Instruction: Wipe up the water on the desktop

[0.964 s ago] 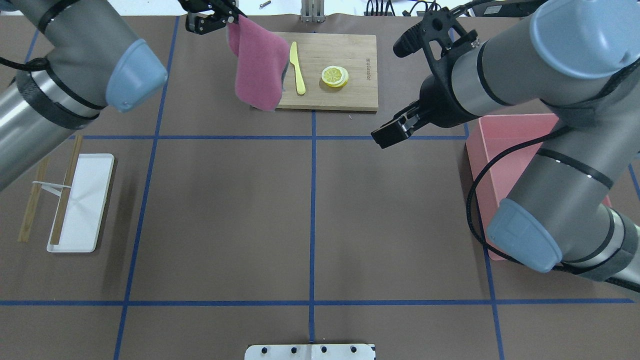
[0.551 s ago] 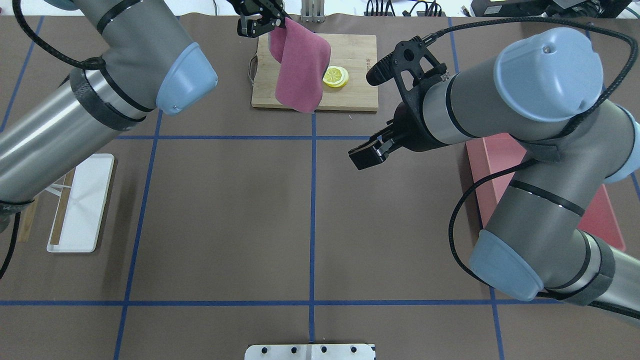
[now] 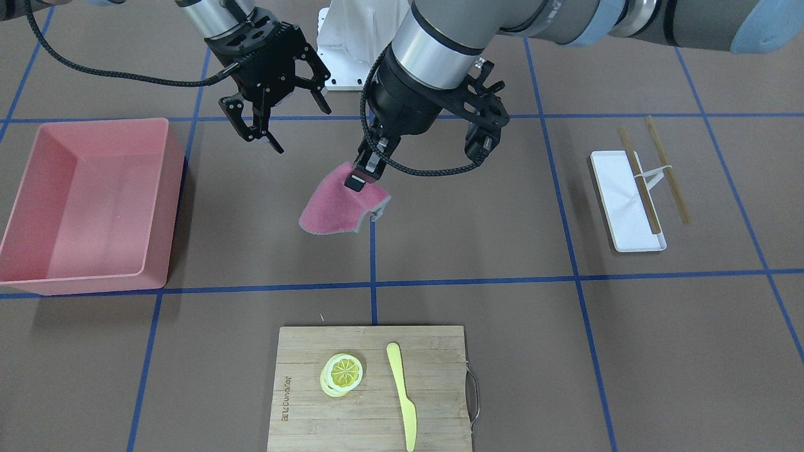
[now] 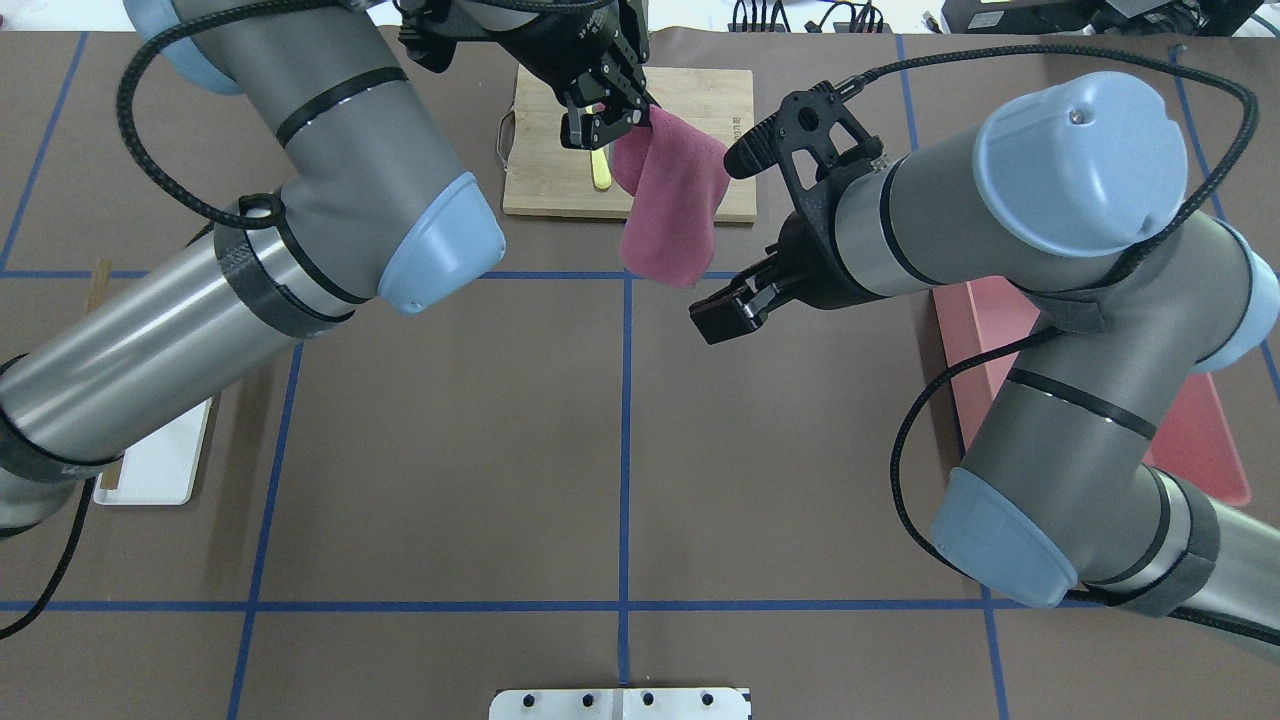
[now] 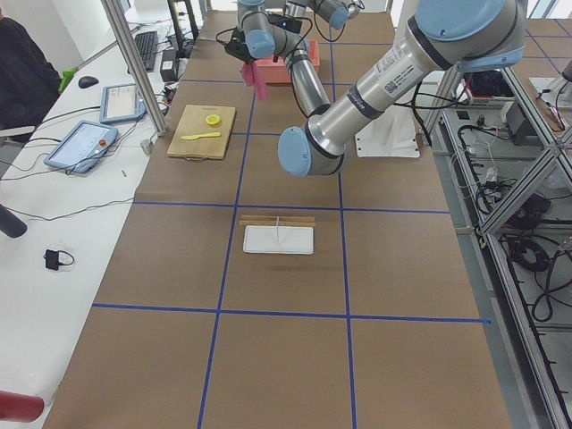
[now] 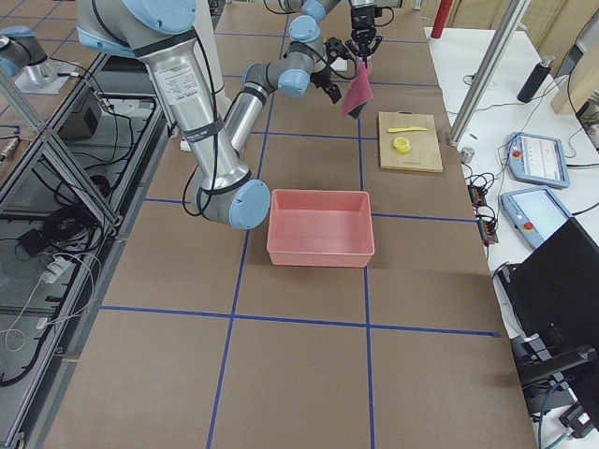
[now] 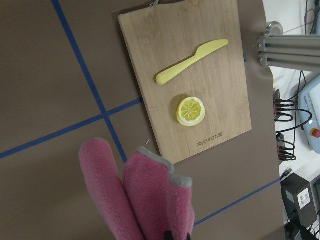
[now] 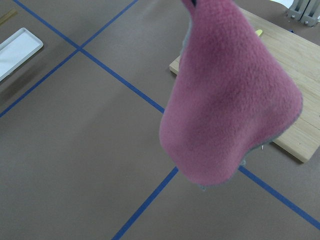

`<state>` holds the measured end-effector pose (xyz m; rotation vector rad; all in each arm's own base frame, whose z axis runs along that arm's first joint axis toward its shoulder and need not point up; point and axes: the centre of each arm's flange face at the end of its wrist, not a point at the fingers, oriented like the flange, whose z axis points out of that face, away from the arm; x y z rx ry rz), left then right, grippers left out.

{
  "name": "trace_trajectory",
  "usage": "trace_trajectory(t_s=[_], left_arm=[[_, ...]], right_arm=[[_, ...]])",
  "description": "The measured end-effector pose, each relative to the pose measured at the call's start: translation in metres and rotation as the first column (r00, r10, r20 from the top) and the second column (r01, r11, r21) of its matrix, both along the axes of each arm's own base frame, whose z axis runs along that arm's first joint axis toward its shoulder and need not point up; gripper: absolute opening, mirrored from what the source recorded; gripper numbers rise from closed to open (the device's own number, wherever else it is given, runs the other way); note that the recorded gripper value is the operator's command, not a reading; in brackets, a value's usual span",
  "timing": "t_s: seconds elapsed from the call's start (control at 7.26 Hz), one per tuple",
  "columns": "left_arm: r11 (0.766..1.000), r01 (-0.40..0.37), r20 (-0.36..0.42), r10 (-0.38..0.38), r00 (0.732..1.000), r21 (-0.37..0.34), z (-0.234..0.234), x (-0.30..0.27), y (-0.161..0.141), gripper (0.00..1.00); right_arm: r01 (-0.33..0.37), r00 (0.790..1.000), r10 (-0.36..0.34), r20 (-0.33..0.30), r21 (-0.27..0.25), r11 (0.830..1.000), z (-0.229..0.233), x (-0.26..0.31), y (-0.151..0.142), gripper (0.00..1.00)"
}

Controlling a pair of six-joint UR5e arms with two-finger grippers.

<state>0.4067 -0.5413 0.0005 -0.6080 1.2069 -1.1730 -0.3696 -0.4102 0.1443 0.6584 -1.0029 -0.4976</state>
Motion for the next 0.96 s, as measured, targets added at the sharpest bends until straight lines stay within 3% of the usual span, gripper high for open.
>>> trace_trajectory(t_s=[0.41, 0.83, 0.96], left_arm=[[0.998, 0.008, -0.023, -0.009, 1.0, -0.058, -0.008, 0.011, 0.028, 0.0], [0.996, -0.044, -0.017, 0.043, 0.999, -0.079, -0.021, 0.016, 0.072, 0.0], [0.995, -0.062, -0.016, 0.061, 0.998, -0.079, -0.023, 0.021, 0.082, 0.0]], right_arm=[[-0.016, 1.0, 0.016, 0.003, 0.006, 1.0, 0.002, -0.003, -0.004, 0.9], [-0.022, 1.0, 0.022, 0.009, 0.009, 1.0, 0.005, -0.006, -0.007, 0.86], [-0.023, 1.0, 0.023, 0.009, 0.009, 1.0, 0.005, -0.005, -0.007, 0.73]])
